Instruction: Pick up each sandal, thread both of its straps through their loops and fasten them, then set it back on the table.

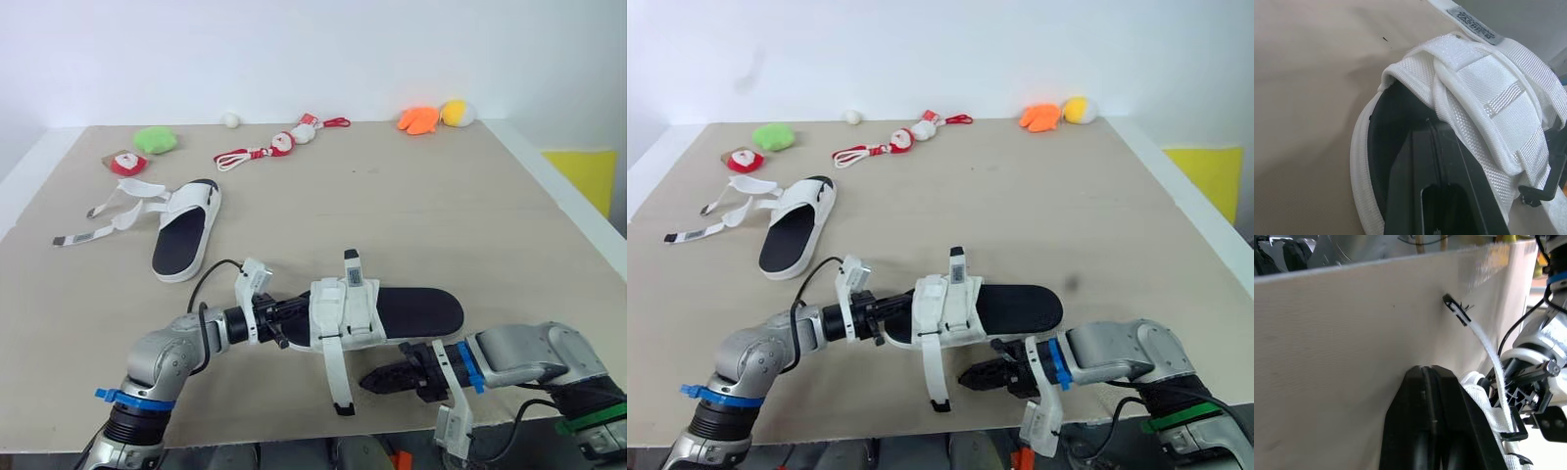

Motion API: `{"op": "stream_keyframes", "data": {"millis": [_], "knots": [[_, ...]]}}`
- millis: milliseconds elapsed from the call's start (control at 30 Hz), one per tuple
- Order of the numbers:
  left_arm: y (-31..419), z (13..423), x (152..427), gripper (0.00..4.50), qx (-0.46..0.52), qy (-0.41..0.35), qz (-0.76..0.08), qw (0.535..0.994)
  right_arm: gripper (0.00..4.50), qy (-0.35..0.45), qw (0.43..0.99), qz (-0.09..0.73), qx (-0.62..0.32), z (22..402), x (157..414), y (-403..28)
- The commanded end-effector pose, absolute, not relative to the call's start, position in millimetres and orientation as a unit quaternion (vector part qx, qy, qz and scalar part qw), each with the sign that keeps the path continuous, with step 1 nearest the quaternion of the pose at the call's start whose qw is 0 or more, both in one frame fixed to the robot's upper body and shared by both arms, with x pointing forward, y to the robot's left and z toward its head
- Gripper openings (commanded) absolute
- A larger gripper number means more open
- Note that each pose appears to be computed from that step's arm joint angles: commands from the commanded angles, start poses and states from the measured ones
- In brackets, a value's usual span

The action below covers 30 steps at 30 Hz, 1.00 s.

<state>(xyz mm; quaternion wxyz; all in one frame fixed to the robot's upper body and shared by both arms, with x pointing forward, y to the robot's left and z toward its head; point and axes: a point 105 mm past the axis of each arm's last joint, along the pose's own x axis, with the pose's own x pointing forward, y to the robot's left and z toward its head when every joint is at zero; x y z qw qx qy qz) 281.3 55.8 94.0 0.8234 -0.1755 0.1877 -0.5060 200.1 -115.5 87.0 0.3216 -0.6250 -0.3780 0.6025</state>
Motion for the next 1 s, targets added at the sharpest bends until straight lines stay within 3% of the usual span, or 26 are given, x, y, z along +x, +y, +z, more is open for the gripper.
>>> {"op": "stream_keyframes", "data": {"millis": [33,200,233,1000], "knots": [[56.6,80.2,274.0,0.00,-0.175,0.220,-0.501,0.819,2.01,-0.411,0.314,0.589,-0.621,101.6,196.2,-98.9],[56.4,80.1,273.5,0.00,-0.175,0.221,-0.501,0.818,4.35,-0.431,0.306,0.571,-0.628,113.8,197.3,-89.0],[56.2,80.4,273.6,0.00,-0.175,0.222,-0.501,0.818,4.44,-0.429,0.307,0.572,-0.628,114.6,197.8,-89.0],[55.1,76.1,267.2,0.00,-0.184,0.242,-0.507,0.807,4.44,-0.417,0.314,0.586,-0.620,118.1,187.6,-86.9]]}}
